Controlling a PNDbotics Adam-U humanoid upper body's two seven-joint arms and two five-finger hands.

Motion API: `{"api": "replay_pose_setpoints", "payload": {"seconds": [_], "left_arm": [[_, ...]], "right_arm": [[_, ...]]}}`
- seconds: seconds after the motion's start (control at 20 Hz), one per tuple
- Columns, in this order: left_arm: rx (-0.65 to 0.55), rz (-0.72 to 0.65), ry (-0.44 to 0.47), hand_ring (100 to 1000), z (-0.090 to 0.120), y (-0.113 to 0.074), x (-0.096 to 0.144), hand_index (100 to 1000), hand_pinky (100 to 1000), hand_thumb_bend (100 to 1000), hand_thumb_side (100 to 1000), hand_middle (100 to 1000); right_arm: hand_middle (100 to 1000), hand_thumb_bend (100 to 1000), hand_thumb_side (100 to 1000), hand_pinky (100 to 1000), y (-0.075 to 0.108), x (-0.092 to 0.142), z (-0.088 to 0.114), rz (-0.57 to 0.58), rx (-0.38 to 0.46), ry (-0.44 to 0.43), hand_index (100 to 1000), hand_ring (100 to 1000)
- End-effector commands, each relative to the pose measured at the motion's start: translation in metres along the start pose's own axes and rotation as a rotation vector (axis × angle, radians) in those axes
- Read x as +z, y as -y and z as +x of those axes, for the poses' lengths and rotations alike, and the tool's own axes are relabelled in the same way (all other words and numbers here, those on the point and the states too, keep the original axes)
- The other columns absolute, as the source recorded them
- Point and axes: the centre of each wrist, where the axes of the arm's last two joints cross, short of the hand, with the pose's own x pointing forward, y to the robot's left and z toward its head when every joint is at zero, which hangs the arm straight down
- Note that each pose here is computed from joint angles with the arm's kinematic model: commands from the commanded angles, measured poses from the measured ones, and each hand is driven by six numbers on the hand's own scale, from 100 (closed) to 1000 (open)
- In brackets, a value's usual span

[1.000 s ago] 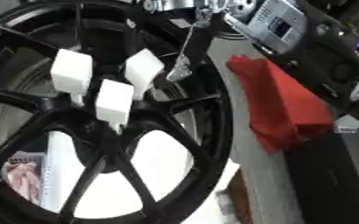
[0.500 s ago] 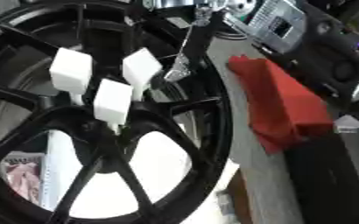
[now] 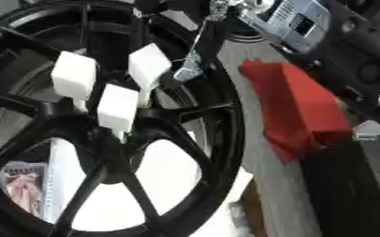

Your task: Pull the pin out of the wheel hub.

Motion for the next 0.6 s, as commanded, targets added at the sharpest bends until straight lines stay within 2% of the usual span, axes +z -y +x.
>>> {"api": "replay_pose_setpoints", "payload": {"seconds": [0.05,0.6], "left_arm": [[-0.014,-0.01,0.028,480,0.008,-0.002,-0.003,759,907,100,751,581],[-0.015,-0.007,0.03,480,0.008,-0.003,-0.003,759,908,100,747,581]], "right_arm": [[382,393,100,801,0.016,0.014,0.008,-0.027,0.022,-0.018,499,625],[366,397,100,804,0.025,0.032,0.015,-0.053,-0.054,-0.035,484,614]]}}
